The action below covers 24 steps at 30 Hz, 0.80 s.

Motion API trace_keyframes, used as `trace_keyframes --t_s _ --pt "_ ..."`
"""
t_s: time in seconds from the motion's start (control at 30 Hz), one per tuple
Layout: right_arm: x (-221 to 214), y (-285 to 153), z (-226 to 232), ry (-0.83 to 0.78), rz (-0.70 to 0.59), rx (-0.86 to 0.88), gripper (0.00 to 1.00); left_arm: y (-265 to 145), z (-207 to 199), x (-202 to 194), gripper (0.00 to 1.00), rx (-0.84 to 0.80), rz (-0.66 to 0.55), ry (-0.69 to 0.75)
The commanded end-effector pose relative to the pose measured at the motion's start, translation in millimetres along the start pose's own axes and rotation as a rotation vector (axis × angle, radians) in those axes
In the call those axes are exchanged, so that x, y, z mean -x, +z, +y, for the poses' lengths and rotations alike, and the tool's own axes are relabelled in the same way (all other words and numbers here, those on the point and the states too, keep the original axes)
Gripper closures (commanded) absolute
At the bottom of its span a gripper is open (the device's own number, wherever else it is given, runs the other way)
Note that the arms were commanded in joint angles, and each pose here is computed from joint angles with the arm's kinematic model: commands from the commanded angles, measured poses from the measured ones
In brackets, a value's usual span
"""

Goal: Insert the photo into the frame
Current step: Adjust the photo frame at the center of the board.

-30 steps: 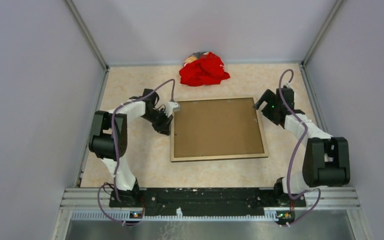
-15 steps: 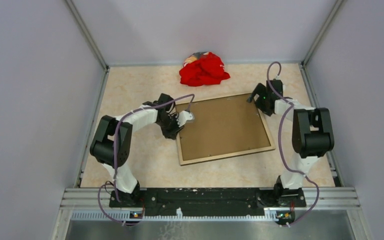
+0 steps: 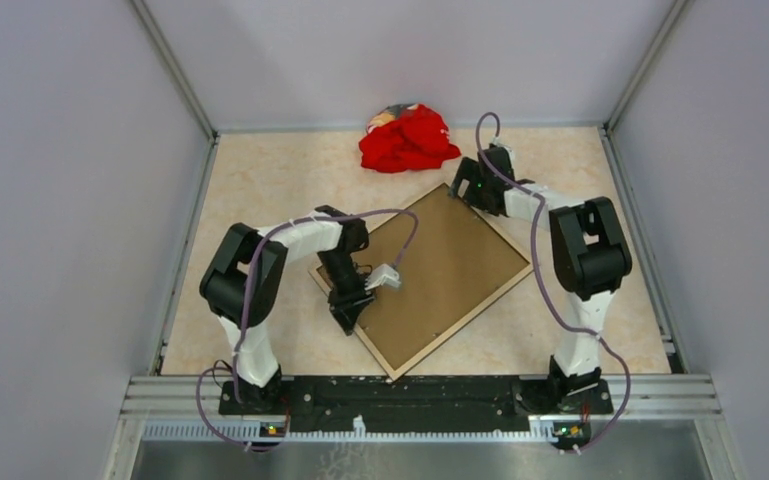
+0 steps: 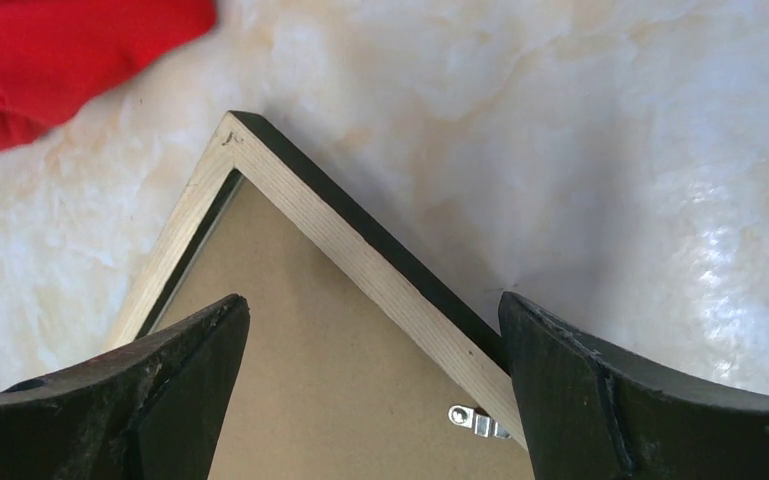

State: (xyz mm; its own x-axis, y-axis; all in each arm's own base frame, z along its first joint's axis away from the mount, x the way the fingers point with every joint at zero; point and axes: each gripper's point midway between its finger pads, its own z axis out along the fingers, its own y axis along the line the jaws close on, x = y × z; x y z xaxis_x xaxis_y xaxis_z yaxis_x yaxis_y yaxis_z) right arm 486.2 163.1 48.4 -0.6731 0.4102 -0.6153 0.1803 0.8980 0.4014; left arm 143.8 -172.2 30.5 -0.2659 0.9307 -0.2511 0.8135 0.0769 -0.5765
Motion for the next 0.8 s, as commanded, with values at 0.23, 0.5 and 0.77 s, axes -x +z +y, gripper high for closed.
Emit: trace_keyframes --t_s 0.23,0.5,0.77 --pt "-2 -90 2 -0.048 0.021 -0.029 0.02 -150 94 65 0.56 0.310 -0.468 -0.005" --pt "-62 -166 -42 0.058 0.101 -0.058 0.01 -160 190 9 0.63 0.533 -0.483 -0.292" --pt "-155 -207 -80 0.150 0.293 -0.036 0.01 -143 188 1 0.65 0.479 -0.487 -0.295"
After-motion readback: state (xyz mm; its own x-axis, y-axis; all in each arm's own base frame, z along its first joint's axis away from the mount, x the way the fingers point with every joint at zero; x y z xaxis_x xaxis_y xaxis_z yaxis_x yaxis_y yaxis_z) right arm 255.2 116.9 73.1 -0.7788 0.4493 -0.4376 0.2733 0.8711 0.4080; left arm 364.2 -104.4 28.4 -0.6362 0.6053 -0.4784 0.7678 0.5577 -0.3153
